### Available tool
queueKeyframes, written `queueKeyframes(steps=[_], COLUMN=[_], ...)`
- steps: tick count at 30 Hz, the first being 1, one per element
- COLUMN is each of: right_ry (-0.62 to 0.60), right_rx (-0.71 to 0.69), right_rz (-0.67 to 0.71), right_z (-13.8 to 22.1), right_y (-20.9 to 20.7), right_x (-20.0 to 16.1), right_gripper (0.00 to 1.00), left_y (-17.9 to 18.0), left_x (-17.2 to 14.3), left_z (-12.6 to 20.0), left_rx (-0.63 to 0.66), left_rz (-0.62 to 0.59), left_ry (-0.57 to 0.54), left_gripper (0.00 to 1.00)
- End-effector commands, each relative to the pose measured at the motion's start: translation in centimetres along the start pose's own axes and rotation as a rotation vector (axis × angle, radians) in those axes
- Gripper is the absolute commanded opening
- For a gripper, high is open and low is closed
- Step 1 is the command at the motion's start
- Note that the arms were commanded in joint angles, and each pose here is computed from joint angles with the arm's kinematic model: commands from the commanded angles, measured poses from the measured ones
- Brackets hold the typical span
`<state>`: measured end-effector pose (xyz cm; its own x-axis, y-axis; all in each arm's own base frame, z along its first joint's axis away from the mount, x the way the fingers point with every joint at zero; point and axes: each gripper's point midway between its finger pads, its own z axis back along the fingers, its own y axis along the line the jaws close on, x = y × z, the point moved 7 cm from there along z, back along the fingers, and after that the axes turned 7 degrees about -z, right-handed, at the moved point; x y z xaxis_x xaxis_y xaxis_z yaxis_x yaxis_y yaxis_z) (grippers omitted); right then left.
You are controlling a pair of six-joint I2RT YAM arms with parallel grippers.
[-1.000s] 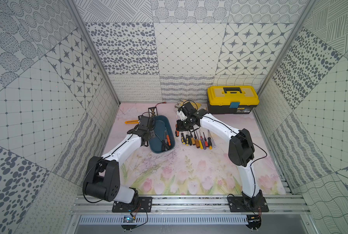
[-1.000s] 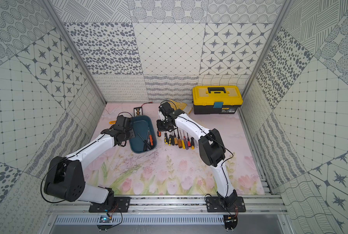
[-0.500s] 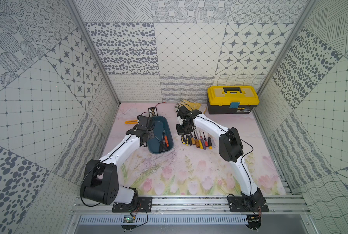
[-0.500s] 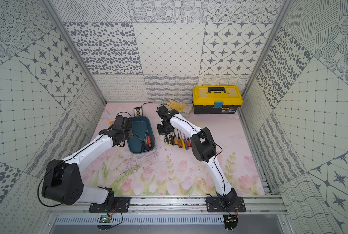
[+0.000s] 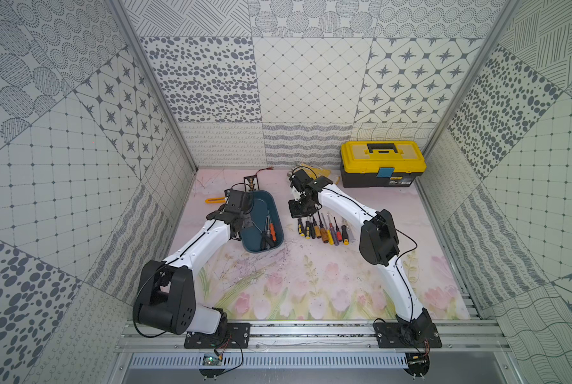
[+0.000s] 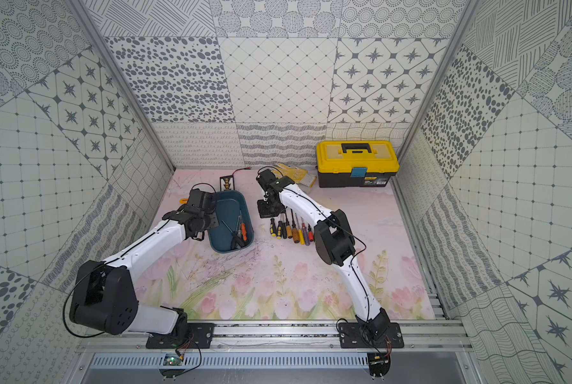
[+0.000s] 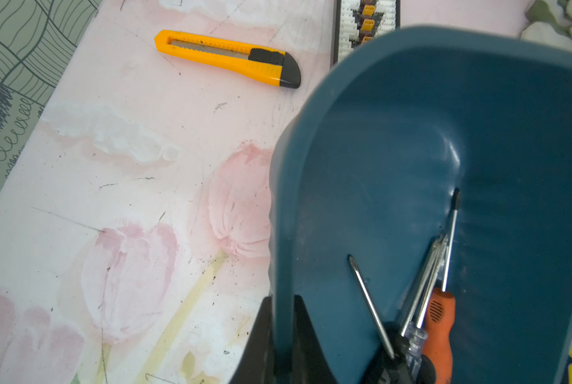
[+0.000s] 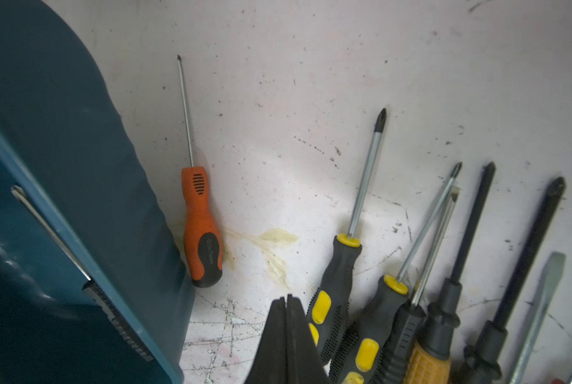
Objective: Take out the screwdriver from the storage box
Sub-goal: Place the screwdriver at the center of the board, then adjust the screwdriver at the center of the board.
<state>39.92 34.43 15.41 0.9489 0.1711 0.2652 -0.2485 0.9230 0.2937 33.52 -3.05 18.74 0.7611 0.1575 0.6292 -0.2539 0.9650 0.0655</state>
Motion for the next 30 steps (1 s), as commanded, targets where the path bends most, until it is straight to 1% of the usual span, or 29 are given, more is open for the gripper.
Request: queueKeyframes(steps=[1,2,7,9,11,14,16,22,27,30], right_ry=[-0.028,-0.033,-0.049,-0.052,-0.049,-0.045,-0.045,-0.018,-0.018,-0.017], right_rx=[0.031,0.043,0.098,0.104,0.111,0.123,0.123,0.122,0.068,0.034], right_rz=[0.035,0.039,0.095,0.124,0.145,0.172,0.182,0.203,0.209,0.188], right_z=[0.4,0.5,0.4,0.1,-0.4,-1.1,-1.7,-3.9,-5.6,-6.6], right_y=[0.7,0.9,2.2,2.9,3.5,4.5,5.0,6.0,6.2,5.9], right_x=[0.6,0.7,0.9,0.9,0.7,0.5,0.4,-0.2,-0.8,-1.0], right_gripper=[0.00,0.02,0.29,0.36,0.40,0.45,0.48,0.51,0.55,0.56], left_y=[0.0,0.2,1.8,2.7,3.4,4.1,4.6,6.0,7.2,7.7], left_x=[2.0,2.2,2.7,2.6,2.3,1.9,1.5,0.4,-0.4,-0.7], left_z=[1.0,1.3,2.5,2.8,3.0,3.3,3.5,4.4,5.0,5.3], left_rx=[-0.020,-0.017,0.014,0.023,0.035,0.057,0.083,0.166,0.235,0.245], left_rz=[0.011,0.012,0.029,0.051,0.071,0.084,0.086,0.112,0.128,0.142], left_ry=[-0.080,-0.087,-0.111,-0.112,-0.109,-0.111,-0.090,-0.064,-0.022,-0.012], left_gripper=[0.00,0.00,0.00,0.00,0.00,0.00,0.00,0.00,0.00,0.00])
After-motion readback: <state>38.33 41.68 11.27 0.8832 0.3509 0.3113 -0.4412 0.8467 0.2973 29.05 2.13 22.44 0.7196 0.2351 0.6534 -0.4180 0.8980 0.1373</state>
